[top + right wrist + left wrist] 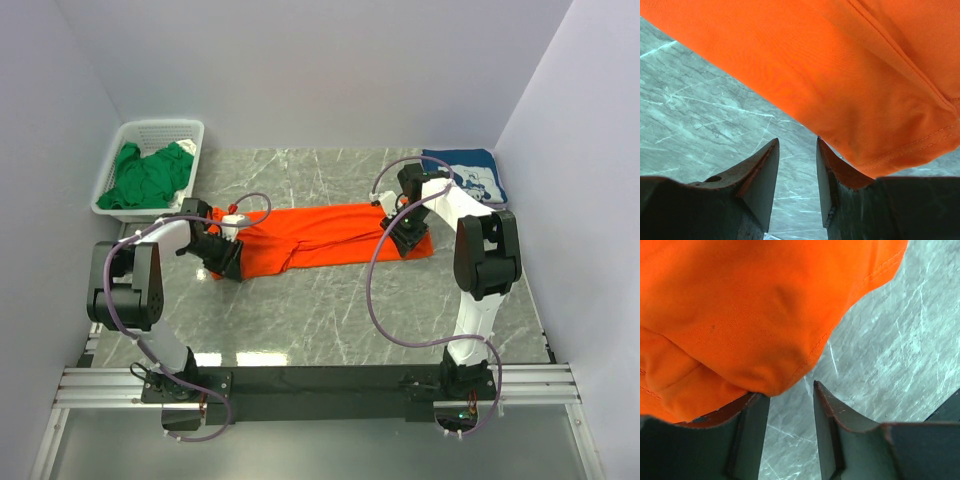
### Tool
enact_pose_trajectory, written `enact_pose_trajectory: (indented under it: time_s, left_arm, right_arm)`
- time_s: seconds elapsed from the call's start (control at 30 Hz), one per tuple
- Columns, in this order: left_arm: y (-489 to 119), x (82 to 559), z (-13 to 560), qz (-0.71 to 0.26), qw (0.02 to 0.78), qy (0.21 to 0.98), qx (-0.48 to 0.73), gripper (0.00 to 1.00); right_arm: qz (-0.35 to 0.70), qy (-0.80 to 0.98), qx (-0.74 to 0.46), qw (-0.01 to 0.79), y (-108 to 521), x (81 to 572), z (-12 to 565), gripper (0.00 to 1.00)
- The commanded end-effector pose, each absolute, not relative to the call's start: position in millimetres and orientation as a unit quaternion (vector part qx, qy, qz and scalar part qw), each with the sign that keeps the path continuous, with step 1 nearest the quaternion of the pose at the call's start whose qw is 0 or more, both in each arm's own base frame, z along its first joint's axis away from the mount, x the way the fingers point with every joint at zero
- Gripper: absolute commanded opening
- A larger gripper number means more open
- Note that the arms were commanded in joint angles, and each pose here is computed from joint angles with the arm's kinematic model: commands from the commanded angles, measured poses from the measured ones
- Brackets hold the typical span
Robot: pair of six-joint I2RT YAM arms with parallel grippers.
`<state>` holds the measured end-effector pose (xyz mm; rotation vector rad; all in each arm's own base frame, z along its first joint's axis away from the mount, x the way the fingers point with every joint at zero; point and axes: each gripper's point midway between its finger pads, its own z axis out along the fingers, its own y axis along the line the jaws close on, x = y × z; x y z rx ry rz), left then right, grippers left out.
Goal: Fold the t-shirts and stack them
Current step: Fold the tshirt
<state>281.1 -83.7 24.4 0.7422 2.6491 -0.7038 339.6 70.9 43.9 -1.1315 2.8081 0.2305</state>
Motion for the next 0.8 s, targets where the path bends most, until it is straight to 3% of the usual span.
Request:
enact_pose_trajectory:
  time_s: [0.0, 0.17, 0.3, 0.37, 0.57, 0.77]
  left_arm:
    - [-93.0, 287.1, 28.0, -0.263, 0.166, 0.916, 0.255, 0.44]
    - [-93.1, 285.9, 29.8, -0.264, 0.164, 0.916, 0.252, 0.33]
    - [-98.2, 286.0, 46.9, -0.277, 0.178, 0.909, 0.257, 0.09]
    - [-100.6, 287.6, 58.4, -0.283, 0.186, 0.905, 0.257, 0.03]
    - [-107.3, 303.7, 87.6, -0.310, 0.193, 0.896, 0.251, 0.01]
    - [-110.2, 363.3, 104.5, -0.327, 0.232, 0.886, 0.235, 0.01]
  right_arm:
    - [0.067, 0.922, -0.373, 0.083, 69.6, 348.9, 61.4, 0.43]
    - [0.066, 0.921, -0.375, 0.082, 69.7, 348.1, 61.3, 0.43]
    - [0.064, 0.921, -0.375, 0.082, 68.4, 347.9, 60.5, 0.42]
    - [0.064, 0.921, -0.376, 0.083, 69.0, 347.8, 60.8, 0.42]
    - [0.064, 0.920, -0.377, 0.079, 68.0, 348.0, 58.1, 0.42]
    - [0.071, 0.921, -0.375, 0.078, 71.1, 351.9, 56.1, 0.42]
